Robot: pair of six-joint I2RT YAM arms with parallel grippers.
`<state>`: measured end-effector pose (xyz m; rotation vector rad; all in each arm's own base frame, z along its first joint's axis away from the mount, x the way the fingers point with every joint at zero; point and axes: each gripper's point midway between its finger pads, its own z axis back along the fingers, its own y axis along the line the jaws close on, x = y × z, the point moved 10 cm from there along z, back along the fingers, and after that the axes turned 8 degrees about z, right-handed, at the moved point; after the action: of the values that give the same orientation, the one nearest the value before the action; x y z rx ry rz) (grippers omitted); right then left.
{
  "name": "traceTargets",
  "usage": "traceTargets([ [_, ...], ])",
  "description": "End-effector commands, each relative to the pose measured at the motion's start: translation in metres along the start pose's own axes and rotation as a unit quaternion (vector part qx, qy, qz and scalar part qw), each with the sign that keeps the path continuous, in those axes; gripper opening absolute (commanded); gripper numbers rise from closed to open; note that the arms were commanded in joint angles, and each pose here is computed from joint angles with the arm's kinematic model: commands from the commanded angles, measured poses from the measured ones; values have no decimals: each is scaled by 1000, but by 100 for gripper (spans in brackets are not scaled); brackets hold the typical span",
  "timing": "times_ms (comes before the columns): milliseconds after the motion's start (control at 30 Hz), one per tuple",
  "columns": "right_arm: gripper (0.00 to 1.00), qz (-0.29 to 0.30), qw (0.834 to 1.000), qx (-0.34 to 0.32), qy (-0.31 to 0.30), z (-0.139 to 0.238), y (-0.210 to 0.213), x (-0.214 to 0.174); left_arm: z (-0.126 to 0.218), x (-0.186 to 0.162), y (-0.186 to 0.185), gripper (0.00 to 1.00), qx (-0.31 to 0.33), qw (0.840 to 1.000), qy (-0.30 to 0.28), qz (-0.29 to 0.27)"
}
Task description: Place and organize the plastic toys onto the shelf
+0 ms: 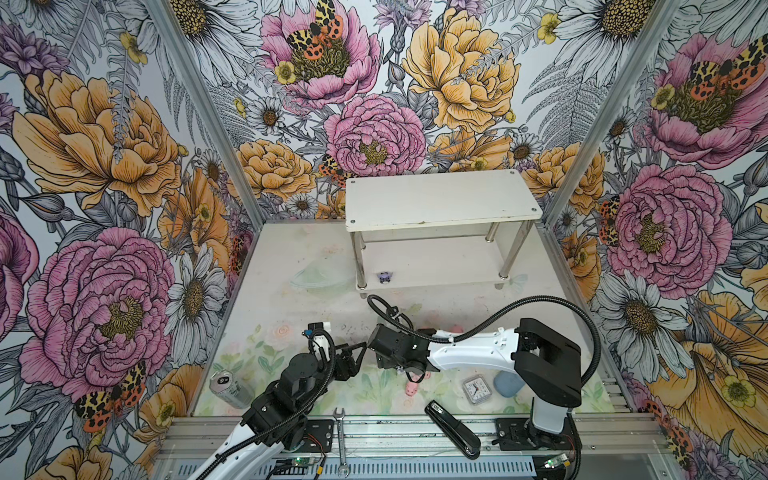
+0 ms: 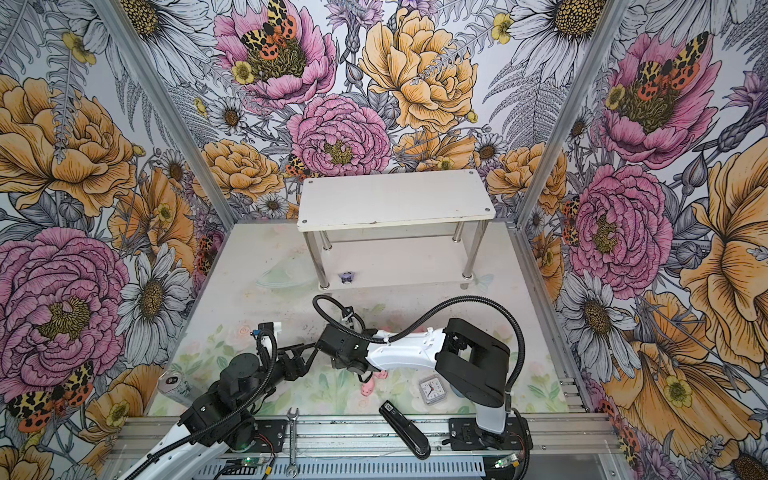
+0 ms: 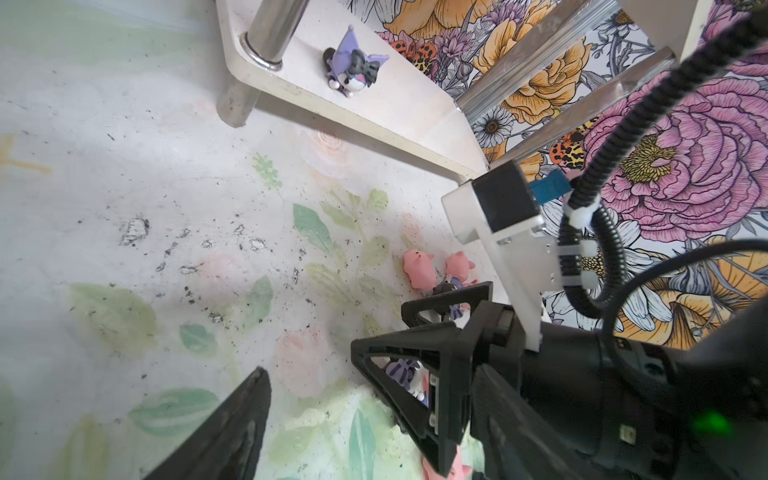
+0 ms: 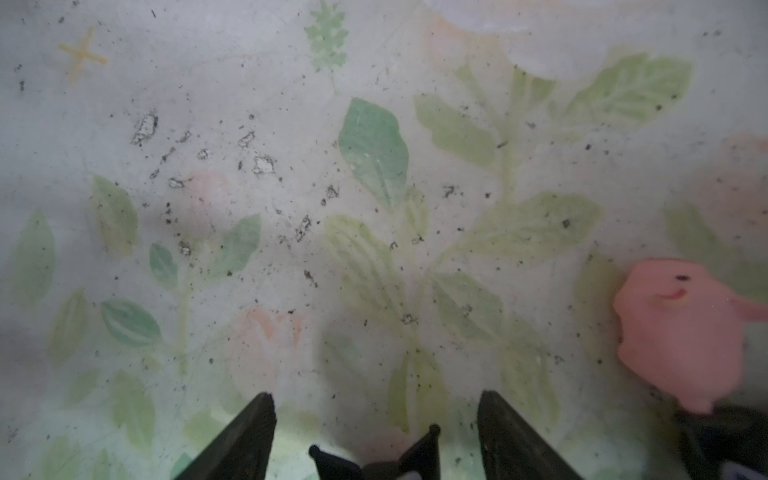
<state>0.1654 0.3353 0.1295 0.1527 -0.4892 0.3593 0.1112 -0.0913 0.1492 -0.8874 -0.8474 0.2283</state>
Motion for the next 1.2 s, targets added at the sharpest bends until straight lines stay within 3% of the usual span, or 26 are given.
traceTargets([
  [0,80,-17,1000,8,19,-3,6,-4,-3,-6,6,79,13,1000,17,10],
  [333,73,-22,999,-2,38,-10,6,-23,-8,-7,4,80,-5,1000,23,17],
  [567,57,-24,999,-20,19,-7,3,-25,-12,-8,2,80,-13,999,29,18],
  [733,36,-27,999,-28,0,-4,2,-21,-15,-10,0,80,-14,999,35,15],
  [967,21,-34,998,-40,-29,4,-5,-11,-16,-8,-6,81,-21,999,39,6],
  [1167,17,-57,993,-53,-89,29,-24,14,-12,-6,-17,82,-61,997,42,-1],
])
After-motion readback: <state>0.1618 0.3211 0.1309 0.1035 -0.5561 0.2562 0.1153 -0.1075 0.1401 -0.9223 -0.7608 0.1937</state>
